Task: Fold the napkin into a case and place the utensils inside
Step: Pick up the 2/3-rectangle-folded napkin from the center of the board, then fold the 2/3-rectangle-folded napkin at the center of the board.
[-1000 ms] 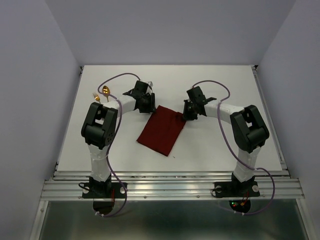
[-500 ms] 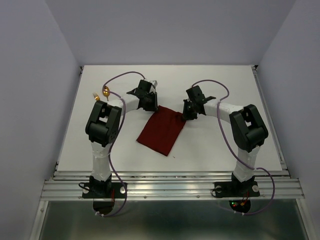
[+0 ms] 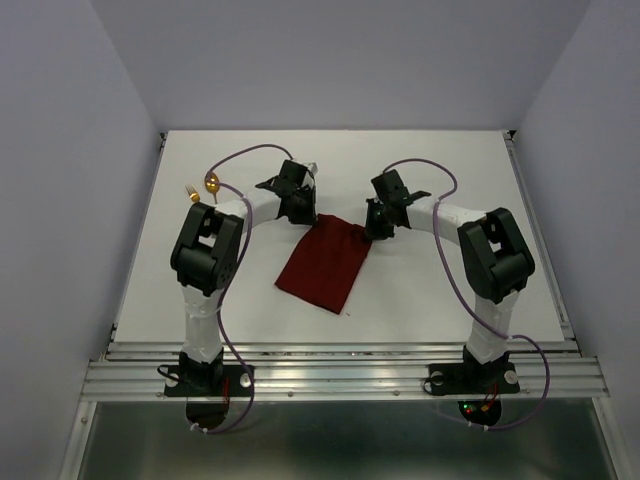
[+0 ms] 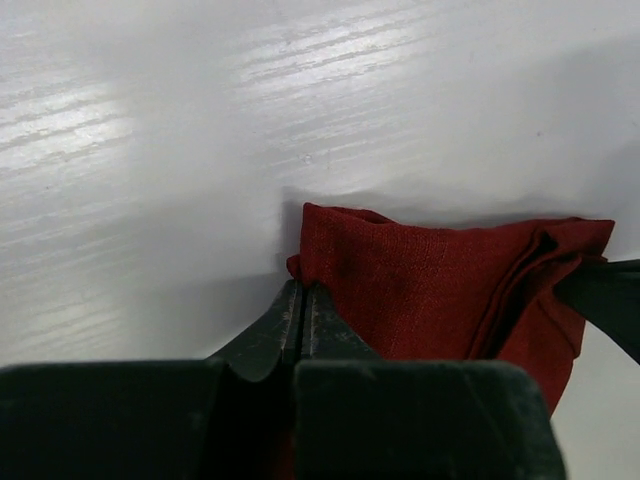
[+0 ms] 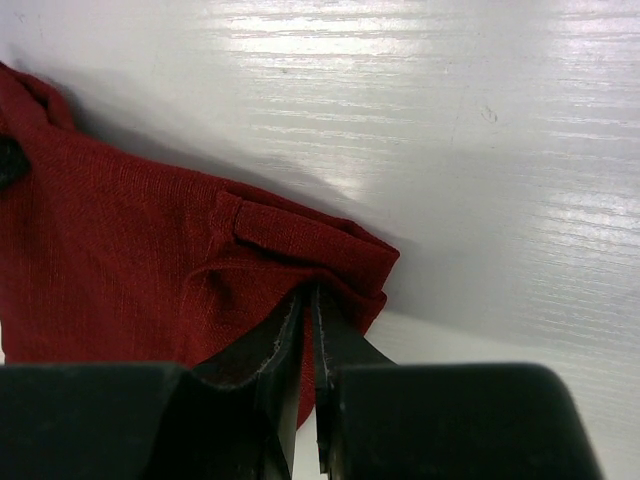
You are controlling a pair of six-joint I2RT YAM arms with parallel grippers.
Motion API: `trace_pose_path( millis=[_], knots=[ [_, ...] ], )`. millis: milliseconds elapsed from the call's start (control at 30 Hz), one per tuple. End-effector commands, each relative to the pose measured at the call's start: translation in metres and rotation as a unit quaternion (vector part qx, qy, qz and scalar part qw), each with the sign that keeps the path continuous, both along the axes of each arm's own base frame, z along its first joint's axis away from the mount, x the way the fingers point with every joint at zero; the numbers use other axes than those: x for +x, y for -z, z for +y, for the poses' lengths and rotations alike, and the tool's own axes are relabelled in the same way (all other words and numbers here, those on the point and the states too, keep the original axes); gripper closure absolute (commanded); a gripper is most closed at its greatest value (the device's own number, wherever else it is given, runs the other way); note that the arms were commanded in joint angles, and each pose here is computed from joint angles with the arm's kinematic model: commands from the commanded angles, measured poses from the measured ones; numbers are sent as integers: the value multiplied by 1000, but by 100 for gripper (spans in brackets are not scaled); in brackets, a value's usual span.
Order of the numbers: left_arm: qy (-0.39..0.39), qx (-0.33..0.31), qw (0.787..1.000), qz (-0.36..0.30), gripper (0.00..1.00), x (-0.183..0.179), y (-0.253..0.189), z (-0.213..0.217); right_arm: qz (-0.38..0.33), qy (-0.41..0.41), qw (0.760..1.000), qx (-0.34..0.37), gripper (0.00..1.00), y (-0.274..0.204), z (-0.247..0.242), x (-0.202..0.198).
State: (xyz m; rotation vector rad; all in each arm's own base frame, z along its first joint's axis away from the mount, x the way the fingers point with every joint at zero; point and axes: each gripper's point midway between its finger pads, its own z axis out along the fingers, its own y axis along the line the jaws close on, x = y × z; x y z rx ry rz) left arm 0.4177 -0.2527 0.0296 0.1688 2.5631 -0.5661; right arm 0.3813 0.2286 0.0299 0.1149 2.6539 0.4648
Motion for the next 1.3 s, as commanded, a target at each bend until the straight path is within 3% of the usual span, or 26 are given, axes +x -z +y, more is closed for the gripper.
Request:
trace_pose_path(
  millis=[0,333,767,1267],
  knots=[
    [13,-29,999,-37,100,-8,-58,-18,14,12,999,-27,87,8,-5,0],
    [13,-72,995,-69,100,-18,-108,-33,21,34,999,-31,87,9,-8,2],
    [29,-100,993,-60,100,-42,-123,-65,23,63,997,-32,90,7,-6,5],
    [-37,-64,997,-3,100,-46,-88,-83,29,69,997,-19,90,9,2,3]
  ],
)
